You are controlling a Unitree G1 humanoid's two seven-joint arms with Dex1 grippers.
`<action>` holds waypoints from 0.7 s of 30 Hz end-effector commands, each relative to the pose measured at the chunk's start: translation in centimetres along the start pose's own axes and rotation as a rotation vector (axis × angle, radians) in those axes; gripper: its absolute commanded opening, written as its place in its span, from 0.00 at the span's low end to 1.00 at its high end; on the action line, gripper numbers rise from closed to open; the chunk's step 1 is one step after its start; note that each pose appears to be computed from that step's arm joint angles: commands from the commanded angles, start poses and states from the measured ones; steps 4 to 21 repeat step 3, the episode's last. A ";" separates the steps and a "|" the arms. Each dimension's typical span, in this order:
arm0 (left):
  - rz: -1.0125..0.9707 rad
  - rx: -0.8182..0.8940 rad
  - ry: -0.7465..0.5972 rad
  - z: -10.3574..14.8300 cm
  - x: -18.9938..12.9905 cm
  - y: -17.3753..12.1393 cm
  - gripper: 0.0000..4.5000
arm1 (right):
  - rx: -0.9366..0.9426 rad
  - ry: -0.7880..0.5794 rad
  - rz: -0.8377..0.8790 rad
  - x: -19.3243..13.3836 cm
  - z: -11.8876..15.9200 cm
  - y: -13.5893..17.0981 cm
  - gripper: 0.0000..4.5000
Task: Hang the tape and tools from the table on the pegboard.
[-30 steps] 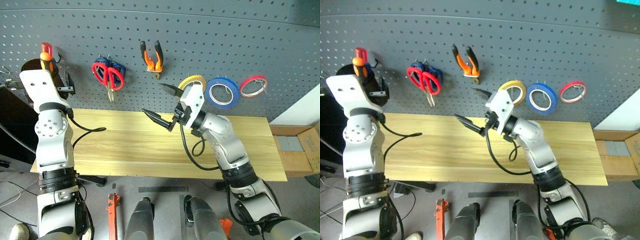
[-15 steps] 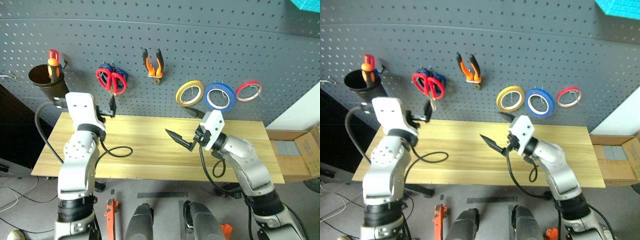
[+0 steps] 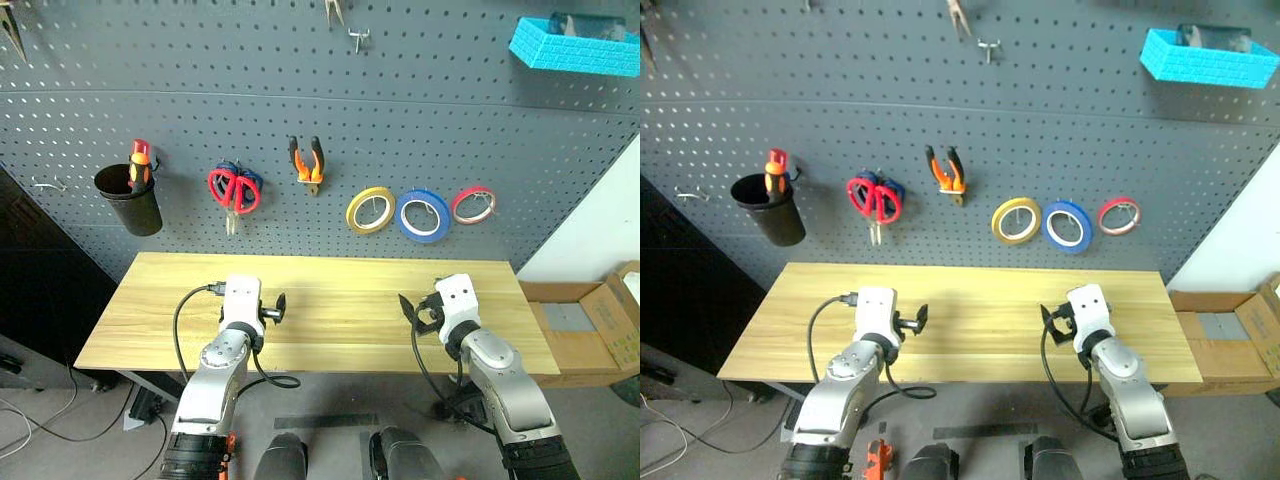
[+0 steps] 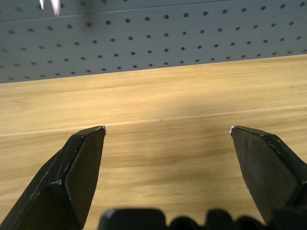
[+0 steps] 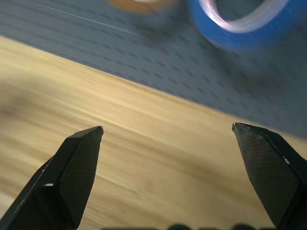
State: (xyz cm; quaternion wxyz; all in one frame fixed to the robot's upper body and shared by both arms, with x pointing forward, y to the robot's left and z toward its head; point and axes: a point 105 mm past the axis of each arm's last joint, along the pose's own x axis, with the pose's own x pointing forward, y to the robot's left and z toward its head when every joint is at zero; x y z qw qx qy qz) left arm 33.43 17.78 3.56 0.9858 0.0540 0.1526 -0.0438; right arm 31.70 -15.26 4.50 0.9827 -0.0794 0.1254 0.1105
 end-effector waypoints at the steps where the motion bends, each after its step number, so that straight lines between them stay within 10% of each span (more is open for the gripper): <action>1: -0.034 -0.001 -0.073 1.9 0.5 0.0 1.00 | 0.067 0.021 -0.090 0.0 0.0 -1.4 1.00; 21: -0.043 0.023 -0.058 1.8 0.7 0.1 1.00 | 0.053 0.021 -0.095 0.1 0.1 -1.4 1.00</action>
